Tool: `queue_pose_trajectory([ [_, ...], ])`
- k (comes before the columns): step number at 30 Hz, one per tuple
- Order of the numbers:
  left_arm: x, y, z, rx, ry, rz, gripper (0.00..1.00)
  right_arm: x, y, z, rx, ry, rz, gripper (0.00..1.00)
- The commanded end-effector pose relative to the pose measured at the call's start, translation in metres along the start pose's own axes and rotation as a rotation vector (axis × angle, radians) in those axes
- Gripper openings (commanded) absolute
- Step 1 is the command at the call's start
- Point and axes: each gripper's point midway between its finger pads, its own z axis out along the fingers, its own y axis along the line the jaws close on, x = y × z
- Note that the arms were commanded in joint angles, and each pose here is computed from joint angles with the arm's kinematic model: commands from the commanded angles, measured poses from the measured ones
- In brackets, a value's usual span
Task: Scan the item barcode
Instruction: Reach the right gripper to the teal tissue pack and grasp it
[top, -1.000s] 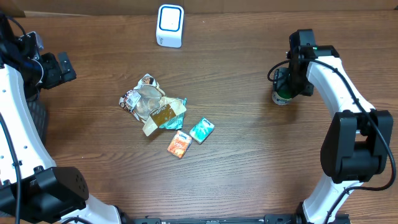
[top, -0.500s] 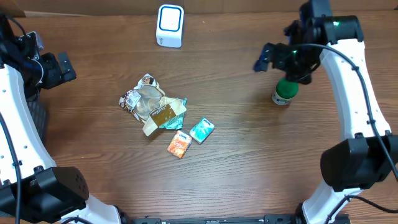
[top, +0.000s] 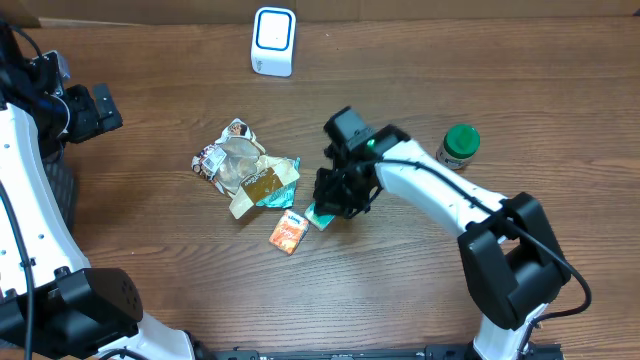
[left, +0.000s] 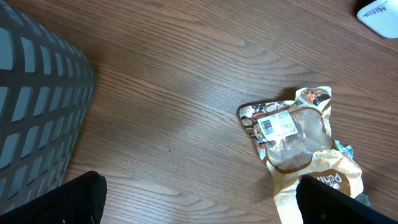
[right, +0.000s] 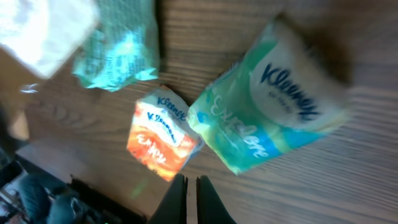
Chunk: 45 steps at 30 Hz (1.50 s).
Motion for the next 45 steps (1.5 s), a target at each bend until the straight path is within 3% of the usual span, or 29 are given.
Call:
queue_pose_trajectory([
  [1, 0.000, -0.001, 0.002, 0.004, 0.004, 0.022, 1.00, 0.014, -0.003, 0.020, 0.003, 0.019, 0.101, 0.04],
  [14, 0.000, -0.001, 0.002, 0.004, 0.004, 0.022, 1.00, -0.012, -0.046, 0.014, 0.148, -0.102, 0.152, 0.13],
  [19, 0.000, -0.001, 0.002, 0.004, 0.004, 0.022, 1.00, -0.042, -0.071, -0.007, 0.122, -0.150, 0.175, 0.13],
  [24, 0.000, -0.001, 0.002, 0.004, 0.004, 0.022, 1.00, -0.065, -0.060, -0.026, -0.016, -0.169, 0.041, 0.14],
  [32, 0.000, -0.001, 0.002, 0.004, 0.004, 0.022, 1.00, -0.024, -0.012, -0.022, -0.181, 0.009, -0.018, 0.21],
  [35, 0.000, -0.001, 0.002, 0.004, 0.004, 0.022, 1.00, -0.024, -0.001, -0.009, -0.129, -0.037, -0.086, 0.21],
  [38, 0.000, -0.001, 0.002, 0.004, 0.004, 0.022, 1.00, -0.025, -0.006, 0.008, -0.011, -0.111, -0.029, 0.21],
  [41, 0.000, -0.001, 0.002, 0.004, 0.004, 0.022, 1.00, -0.020, 0.001, 0.022, -0.009, -0.131, -0.029, 0.21],
  [45, 0.000, -0.001, 0.002, 0.004, 0.004, 0.022, 1.00, -0.021, -0.002, 0.029, 0.022, -0.149, -0.010, 0.27],
])
